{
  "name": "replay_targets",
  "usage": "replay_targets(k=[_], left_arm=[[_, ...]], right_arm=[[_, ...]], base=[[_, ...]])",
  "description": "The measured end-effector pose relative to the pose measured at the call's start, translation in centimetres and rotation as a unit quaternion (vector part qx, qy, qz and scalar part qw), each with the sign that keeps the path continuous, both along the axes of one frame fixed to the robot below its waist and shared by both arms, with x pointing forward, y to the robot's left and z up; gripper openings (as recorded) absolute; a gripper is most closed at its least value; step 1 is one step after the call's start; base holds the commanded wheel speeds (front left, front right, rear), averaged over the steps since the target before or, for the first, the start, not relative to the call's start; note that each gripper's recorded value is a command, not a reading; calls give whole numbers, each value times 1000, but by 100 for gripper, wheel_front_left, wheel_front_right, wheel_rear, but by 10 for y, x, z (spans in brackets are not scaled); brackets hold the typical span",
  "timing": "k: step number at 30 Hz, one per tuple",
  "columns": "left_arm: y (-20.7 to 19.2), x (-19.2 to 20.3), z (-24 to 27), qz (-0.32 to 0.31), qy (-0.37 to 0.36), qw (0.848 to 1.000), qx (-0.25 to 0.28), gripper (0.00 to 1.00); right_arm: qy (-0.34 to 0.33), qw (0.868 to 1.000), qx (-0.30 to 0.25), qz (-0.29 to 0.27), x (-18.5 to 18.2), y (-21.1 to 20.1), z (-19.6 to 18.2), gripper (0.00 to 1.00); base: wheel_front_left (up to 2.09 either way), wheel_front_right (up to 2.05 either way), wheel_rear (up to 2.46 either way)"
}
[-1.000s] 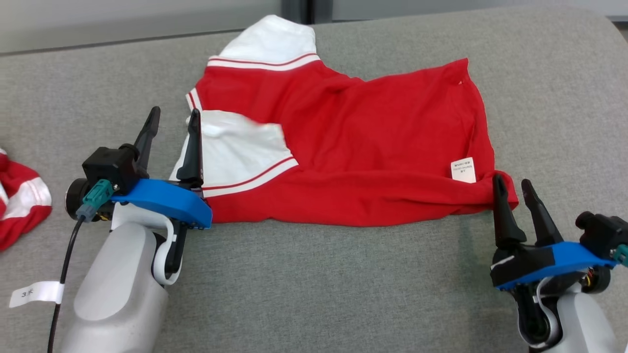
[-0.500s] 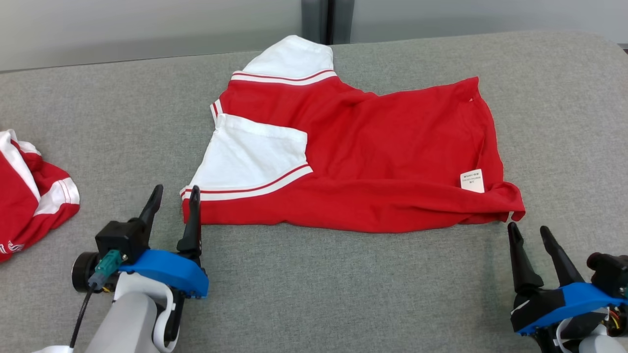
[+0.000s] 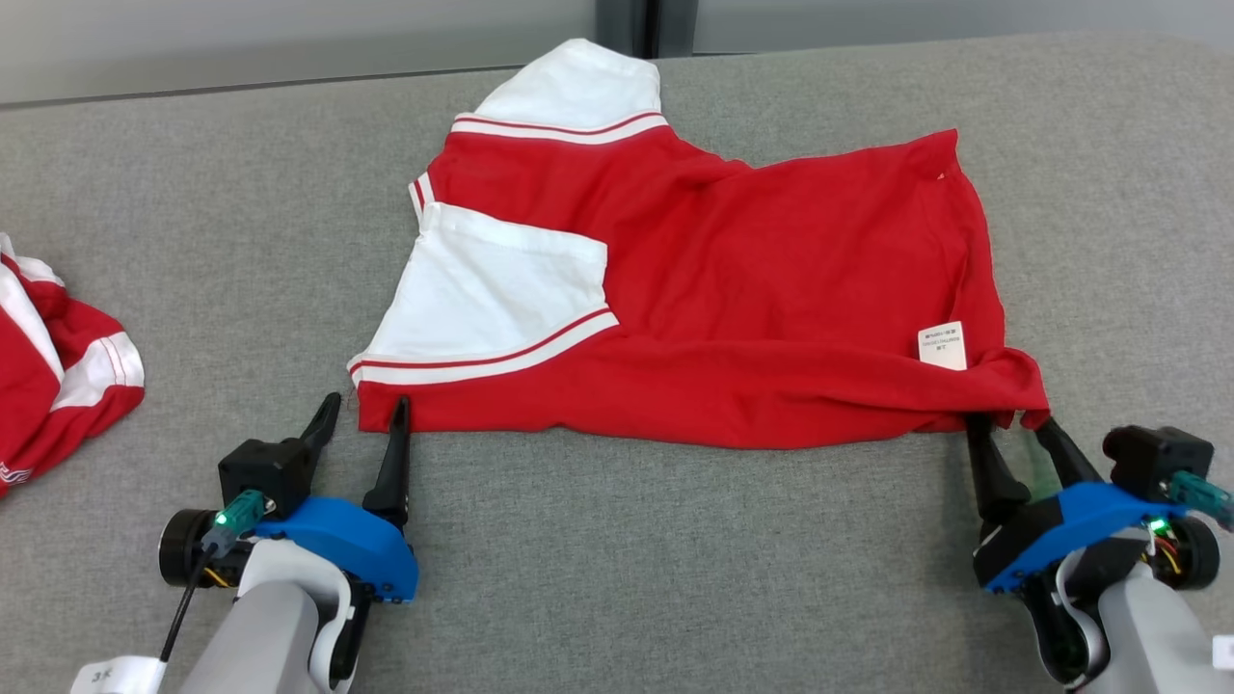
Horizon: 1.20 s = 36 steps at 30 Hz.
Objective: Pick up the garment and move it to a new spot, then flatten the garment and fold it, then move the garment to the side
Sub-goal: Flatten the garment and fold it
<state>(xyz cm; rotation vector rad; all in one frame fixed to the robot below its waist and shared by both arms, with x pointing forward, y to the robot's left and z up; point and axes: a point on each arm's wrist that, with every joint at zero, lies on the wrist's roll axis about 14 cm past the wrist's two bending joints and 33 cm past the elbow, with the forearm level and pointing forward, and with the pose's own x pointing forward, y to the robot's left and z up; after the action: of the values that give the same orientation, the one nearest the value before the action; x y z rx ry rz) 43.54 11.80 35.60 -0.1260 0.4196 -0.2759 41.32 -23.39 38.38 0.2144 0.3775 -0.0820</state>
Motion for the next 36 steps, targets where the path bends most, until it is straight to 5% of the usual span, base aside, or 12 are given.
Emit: replay_targets(k=[4, 5, 6, 8, 20, 36], left_arm=[[1, 3, -6, 1, 8, 1000, 2, 100], [1, 5, -6, 1, 9, 1000, 3, 100], [1, 5, -8, 0, 12, 1000, 1, 95], [0, 8, -9, 1, 15, 1000, -1, 0], [1, 2, 23, 28, -29, 998, -39, 0], [20, -82, 46, 86, -44, 994, -48, 0]], right_arm=[[14, 1000, 7, 1, 8, 3, -9, 100], [18, 1000, 8, 3, 10, 4, -11, 66], [21, 1000, 10, 4, 11, 5, -13, 0], [20, 1000, 11, 6, 16, 6, -14, 0], [-25, 999, 33, 8, -3, 14, 8, 0], [17, 998, 51, 15, -86, 18, 18, 0]], base=[[0, 0, 0], [0, 0, 0], [0, 0, 0], [0, 0, 0], [0, 0, 0], [0, 0, 0]])
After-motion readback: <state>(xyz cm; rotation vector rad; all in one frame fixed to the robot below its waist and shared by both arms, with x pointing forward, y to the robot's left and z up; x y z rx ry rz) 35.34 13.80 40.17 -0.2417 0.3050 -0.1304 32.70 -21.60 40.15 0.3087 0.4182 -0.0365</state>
